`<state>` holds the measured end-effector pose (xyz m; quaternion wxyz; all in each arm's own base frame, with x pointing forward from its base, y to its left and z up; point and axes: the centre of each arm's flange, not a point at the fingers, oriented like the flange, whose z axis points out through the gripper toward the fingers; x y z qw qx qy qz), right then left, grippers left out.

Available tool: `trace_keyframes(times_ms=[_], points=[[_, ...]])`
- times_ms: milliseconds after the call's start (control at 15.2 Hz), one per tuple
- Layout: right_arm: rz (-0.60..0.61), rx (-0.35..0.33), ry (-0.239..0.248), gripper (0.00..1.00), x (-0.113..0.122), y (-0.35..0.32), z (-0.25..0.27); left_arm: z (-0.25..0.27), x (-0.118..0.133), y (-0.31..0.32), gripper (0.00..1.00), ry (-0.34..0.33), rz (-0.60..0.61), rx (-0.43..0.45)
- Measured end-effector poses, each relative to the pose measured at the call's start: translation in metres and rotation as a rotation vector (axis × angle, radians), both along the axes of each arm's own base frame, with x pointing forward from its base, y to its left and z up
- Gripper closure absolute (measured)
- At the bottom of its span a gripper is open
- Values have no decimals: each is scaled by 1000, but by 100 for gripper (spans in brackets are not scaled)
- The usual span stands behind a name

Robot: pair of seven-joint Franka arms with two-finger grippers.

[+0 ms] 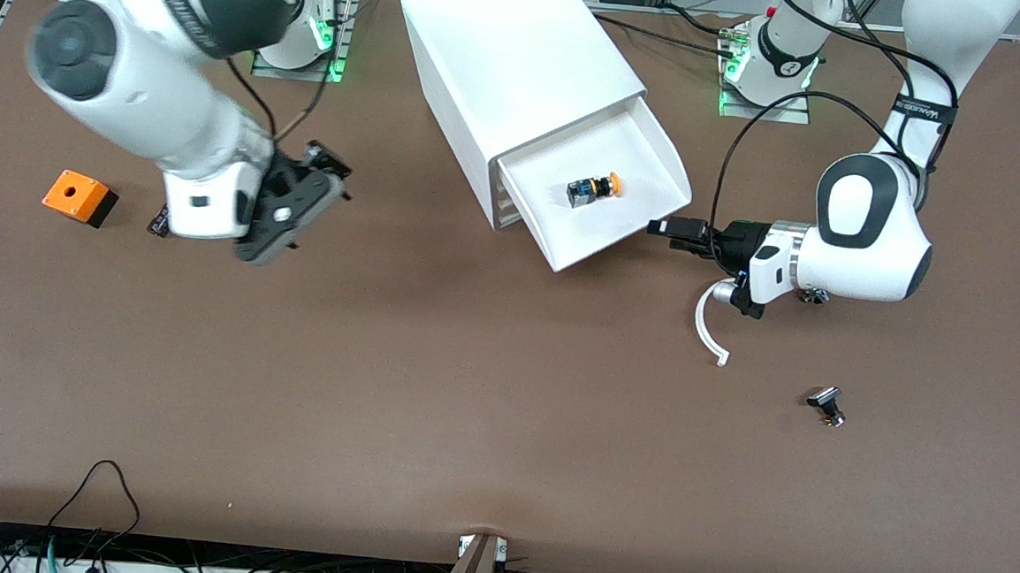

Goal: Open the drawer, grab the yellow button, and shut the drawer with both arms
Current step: 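Lower the right gripper into the drawer while the left gripper withdraws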

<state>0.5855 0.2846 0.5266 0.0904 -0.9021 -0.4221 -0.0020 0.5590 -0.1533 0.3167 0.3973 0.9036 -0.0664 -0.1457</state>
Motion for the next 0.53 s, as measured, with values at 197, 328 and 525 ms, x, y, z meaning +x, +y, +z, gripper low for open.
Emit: trace_keyframes(times_ms=[197,328,525], points=[[121,35,-57,0,-19,66,-5,44,30,16,0,-173,-80,156],[206,53,-88,0,-38,106,-7,87,50,43,0,-280,-57,225],[335,82,-138,0,-65,162,-13,126,61,103,0,-344,39,271]])
